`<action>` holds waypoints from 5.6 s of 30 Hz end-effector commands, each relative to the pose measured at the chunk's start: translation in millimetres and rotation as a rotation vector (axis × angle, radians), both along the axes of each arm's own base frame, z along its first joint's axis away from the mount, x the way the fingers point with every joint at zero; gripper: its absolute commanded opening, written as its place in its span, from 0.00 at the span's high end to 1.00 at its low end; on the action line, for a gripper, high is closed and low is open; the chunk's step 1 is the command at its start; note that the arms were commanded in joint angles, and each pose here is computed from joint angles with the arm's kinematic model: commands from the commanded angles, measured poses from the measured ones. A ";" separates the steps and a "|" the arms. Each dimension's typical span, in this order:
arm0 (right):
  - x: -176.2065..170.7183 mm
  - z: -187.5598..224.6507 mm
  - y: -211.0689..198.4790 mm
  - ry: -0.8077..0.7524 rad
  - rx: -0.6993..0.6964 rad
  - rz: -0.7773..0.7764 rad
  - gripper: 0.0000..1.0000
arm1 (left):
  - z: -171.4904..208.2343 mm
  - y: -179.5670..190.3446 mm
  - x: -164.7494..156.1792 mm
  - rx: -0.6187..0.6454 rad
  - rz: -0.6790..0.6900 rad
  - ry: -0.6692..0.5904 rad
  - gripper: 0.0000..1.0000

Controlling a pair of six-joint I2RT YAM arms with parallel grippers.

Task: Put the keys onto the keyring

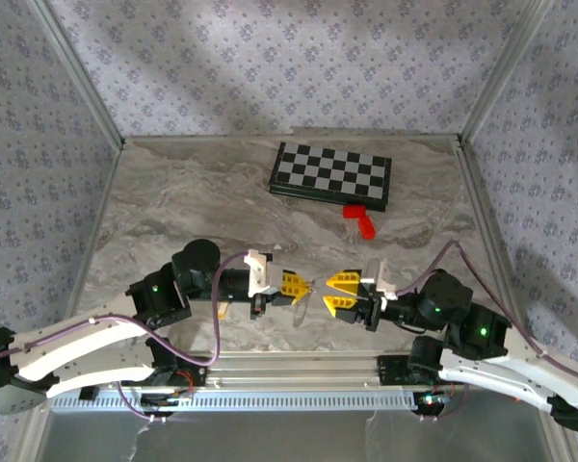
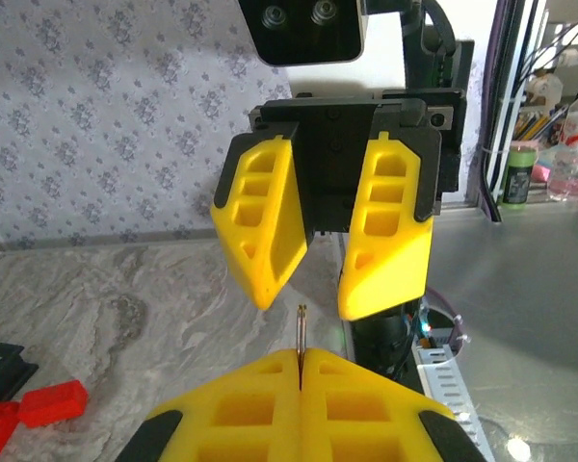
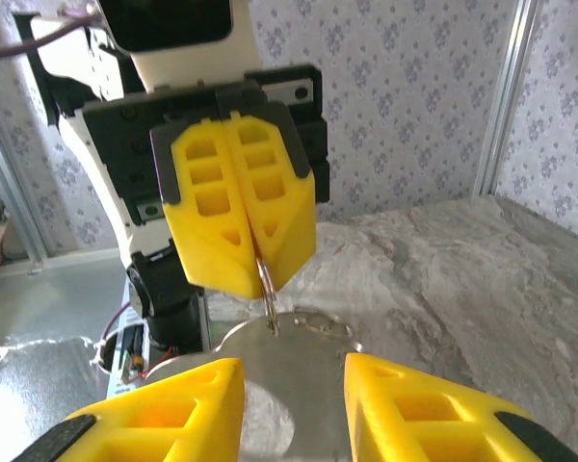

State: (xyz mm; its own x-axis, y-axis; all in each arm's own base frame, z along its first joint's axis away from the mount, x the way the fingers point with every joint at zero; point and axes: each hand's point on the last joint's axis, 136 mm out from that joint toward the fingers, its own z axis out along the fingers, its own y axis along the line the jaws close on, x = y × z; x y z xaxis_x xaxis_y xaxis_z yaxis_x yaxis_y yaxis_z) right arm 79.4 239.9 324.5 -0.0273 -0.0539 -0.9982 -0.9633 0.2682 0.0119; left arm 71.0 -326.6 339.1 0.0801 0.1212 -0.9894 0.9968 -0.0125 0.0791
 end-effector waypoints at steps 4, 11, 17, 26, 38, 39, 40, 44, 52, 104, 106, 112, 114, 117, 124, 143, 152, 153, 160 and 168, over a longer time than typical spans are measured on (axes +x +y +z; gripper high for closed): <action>-1.1 3.1 4.7 -0.033 -0.023 0.011 0.65 | 7.3 1.3 -0.7 0.030 0.000 -0.047 1.00; 1.1 -1.7 9.3 -0.026 -0.042 0.007 0.66 | -1.3 0.8 -2.2 0.092 -0.016 -0.051 1.00; -1.4 -4.8 12.9 -0.022 -0.049 0.026 0.67 | -4.5 -0.7 -1.6 0.116 -0.019 -0.047 1.00; -3.0 -7.6 16.7 -0.014 -0.058 0.040 0.73 | -8.4 -4.4 -2.2 0.133 -0.030 -0.041 1.00; -1.1 -11.0 17.7 -0.010 -0.075 0.029 0.83 | -7.5 -6.4 -4.8 0.132 -0.041 -0.046 1.00; -0.9 -11.5 17.7 -0.011 -0.077 0.029 0.86 | -7.8 -6.6 -4.7 0.133 -0.041 -0.046 1.00; -0.4 -11.4 17.7 -0.011 -0.077 0.026 0.90 | -7.3 -6.4 -4.8 0.132 -0.041 -0.047 1.00; 2.5 -10.8 16.7 -0.017 -0.076 0.008 1.00 | -6.6 -6.7 -4.9 0.129 -0.042 -0.046 1.00; -12.2 9.2 12.7 -0.057 0.042 0.074 1.00 | 18.5 13.0 -1.3 -0.049 0.031 -0.027 0.69; -21.5 38.0 1.7 -0.084 0.366 0.110 1.00 | 48.7 -11.4 -29.5 -0.201 -0.148 0.042 1.00; -16.2 32.9 1.7 -0.074 0.305 0.077 0.93 | 48.2 -9.9 -23.5 -0.163 -0.105 0.019 1.00; 6.6 15.1 -9.6 -0.031 0.123 -0.077 0.51 | 22.0 -11.7 2.2 0.079 0.024 -0.053 1.00; 10.8 10.9 -13.5 -0.022 0.072 -0.109 0.49 | 12.9 -12.6 7.7 0.165 0.041 -0.071 1.00; 14.5 5.3 -16.6 -0.015 0.004 -0.135 0.49 | -0.1 -11.8 10.5 0.283 0.036 -0.085 1.00; 14.7 -6.5 -10.4 -0.004 -0.097 -0.121 0.53 | -14.7 -9.3 12.1 0.410 0.027 -0.079 1.00; 12.9 -23.7 8.9 0.018 -0.162 -0.068 0.73 | -19.9 -20.8 3.0 0.451 -0.042 -0.065 1.00; 10.3 -26.9 16.0 0.028 -0.162 -0.040 0.98 | -22.4 -22.2 -1.1 0.446 -0.056 -0.061 1.00; 9.6 -26.6 16.2 0.027 -0.159 -0.036 1.00 | -22.9 -22.0 -1.1 0.440 -0.055 -0.060 1.00; 8.1 -17.7 8.6 0.008 -0.068 -0.047 1.00 | -10.6 -18.4 2.5 0.291 0.005 -0.050 0.81; -4.0 18.6 -4.0 -0.028 0.262 -0.003 1.00 | 23.1 -3.7 9.6 -0.082 0.065 0.054 0.69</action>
